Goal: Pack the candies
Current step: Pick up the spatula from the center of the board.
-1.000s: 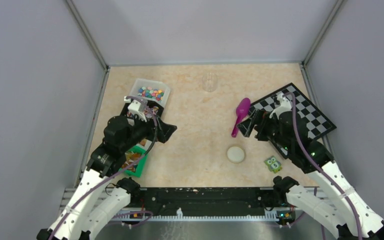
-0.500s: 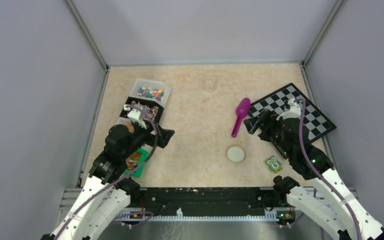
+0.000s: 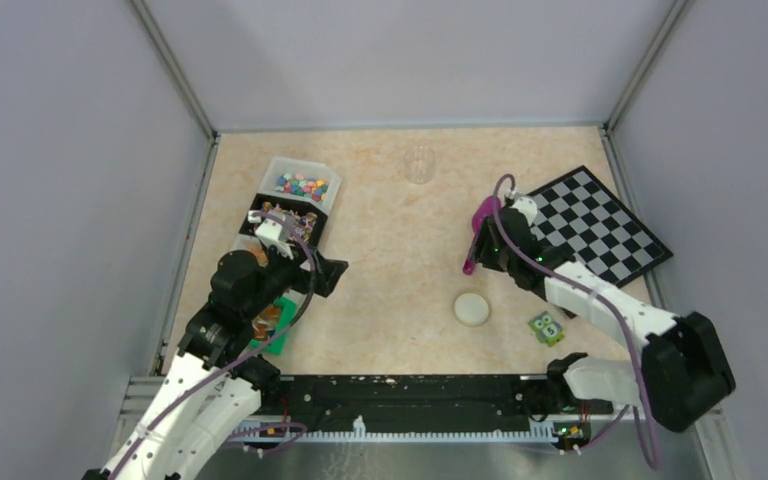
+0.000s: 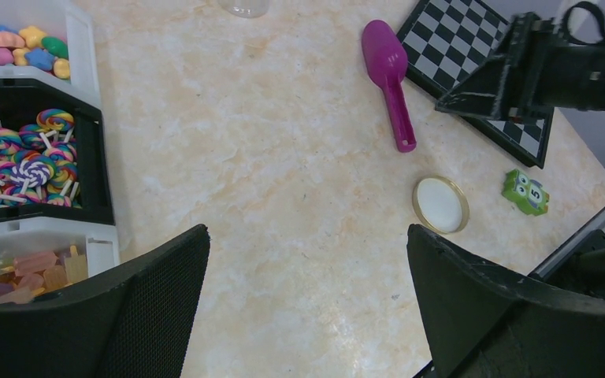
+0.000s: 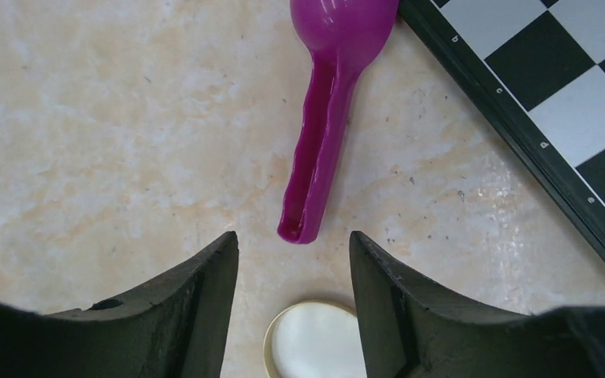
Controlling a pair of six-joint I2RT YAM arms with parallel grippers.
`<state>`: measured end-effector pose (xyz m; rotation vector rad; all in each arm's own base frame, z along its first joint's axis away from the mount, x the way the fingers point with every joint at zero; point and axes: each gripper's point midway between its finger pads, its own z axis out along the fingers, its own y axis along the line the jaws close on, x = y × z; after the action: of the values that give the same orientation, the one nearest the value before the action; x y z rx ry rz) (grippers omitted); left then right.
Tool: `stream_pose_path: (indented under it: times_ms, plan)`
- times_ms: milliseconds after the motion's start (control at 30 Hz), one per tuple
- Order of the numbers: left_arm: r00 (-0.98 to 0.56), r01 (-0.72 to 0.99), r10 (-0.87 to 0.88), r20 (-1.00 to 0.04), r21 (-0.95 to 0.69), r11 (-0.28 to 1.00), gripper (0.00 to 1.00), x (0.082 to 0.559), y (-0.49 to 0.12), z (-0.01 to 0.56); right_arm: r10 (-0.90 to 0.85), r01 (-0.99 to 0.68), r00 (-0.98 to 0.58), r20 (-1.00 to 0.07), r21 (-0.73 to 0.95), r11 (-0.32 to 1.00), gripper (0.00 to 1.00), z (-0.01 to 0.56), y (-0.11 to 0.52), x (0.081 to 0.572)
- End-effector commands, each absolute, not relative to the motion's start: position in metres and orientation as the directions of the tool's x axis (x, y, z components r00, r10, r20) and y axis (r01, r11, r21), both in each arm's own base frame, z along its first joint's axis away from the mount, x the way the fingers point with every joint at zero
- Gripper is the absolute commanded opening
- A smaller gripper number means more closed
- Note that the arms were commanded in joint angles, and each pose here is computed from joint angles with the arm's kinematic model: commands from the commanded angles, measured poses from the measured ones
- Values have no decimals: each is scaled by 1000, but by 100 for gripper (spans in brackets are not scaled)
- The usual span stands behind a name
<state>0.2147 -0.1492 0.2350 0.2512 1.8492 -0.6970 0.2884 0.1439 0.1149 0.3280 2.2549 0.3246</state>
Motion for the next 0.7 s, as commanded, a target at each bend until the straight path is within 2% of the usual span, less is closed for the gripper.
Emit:
stream_pose_path:
  times_ms: [0,133,667]
  plan:
    - [-341,512,-165,-925,-331,793,99,214,-150,248,265,127,-628,-731,239,963,52,110,148,325]
    - [-338,515,-167,-926,-331,790,99,213,-150,248,213,164,-689,-693,138,977,51,81,144,332]
    - [-340,521,-163,-926,-330,787,99,213,-152,248,170,167,-727,-666,69,984,46,47,159,345]
